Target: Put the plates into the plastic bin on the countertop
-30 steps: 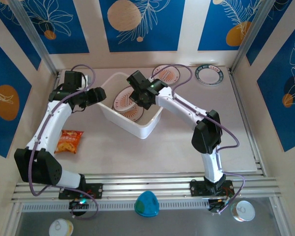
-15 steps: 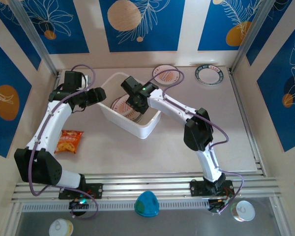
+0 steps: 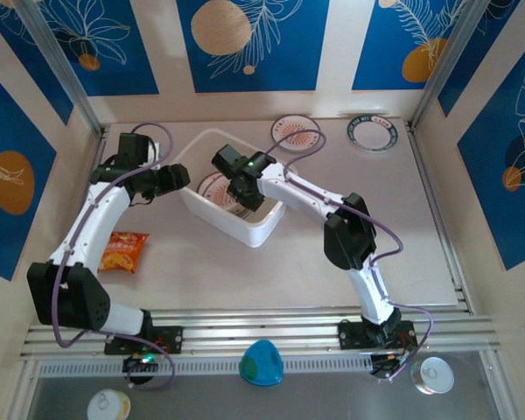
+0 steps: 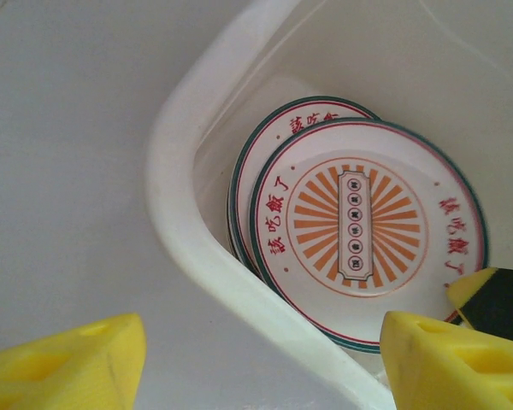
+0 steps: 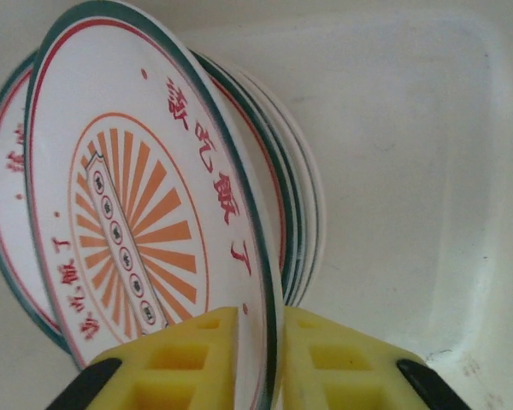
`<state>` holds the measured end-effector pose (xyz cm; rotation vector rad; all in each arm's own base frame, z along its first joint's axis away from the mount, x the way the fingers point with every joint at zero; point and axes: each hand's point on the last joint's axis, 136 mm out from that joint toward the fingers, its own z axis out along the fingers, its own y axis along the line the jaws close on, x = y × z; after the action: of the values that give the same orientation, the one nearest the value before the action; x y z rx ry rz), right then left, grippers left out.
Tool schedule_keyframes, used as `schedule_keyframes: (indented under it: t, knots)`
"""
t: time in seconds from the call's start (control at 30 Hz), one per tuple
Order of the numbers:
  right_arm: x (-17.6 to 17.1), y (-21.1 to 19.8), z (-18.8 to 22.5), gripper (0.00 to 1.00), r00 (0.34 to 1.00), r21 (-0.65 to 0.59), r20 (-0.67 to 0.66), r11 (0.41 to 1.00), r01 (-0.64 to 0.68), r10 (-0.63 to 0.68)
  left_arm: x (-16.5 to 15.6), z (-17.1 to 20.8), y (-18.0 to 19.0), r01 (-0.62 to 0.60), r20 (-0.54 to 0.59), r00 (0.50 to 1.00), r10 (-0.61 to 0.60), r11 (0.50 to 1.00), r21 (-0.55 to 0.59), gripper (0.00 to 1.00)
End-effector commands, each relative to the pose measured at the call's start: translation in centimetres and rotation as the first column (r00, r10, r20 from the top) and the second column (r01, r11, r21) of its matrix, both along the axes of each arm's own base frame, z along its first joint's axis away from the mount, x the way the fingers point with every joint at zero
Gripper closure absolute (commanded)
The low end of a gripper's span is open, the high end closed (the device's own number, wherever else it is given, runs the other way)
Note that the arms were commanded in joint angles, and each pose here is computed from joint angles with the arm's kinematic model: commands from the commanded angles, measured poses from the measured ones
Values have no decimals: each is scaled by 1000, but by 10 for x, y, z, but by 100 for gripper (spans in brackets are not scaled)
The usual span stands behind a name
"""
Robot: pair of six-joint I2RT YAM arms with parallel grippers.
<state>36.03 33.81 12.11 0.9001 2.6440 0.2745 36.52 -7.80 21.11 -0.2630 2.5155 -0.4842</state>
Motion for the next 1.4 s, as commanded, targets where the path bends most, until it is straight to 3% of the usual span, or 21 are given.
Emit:
schedule_keyframes:
  t: [0.0, 0.37, 0.5, 0.67, 0.93, 1.07, 1.37]
  knots:
    - [-10, -4, -15, 75, 998, -21, -54, 1000, 22, -23, -4, 11, 1, 16, 36, 999, -16, 1000, -14, 27]
    - [-13, -3, 4, 50, 999, 18, -38, 1000, -6, 6, -7, 16, -2, -7, 30, 1000, 8, 999, -54, 27]
    - [-8, -1, 47, 46, 990, 16, 100, 995, -99, 97, -11, 15, -4, -20, 11, 1000, 21, 997, -71, 27]
    - [-7, -9, 116, 40, 921, -79, 320, 975, -207, 221, -16, 15, -8, -42, -9, 999, 42, 996, -83, 28]
    - [-7, -59, 162, 33, 842, -119, 450, 955, -273, 297, -20, 11, -25, -29, -33, 999, 28, 999, -46, 28]
    - [6, -95, 174, 34, 815, -79, 508, 957, -279, 279, -17, 11, -30, -29, -30, 999, 28, 999, -34, 28]
    - [49, -175, 142, 38, 895, 93, 418, 973, -212, 155, -9, 18, -36, -23, -12, 1000, 23, 1000, 5, 28]
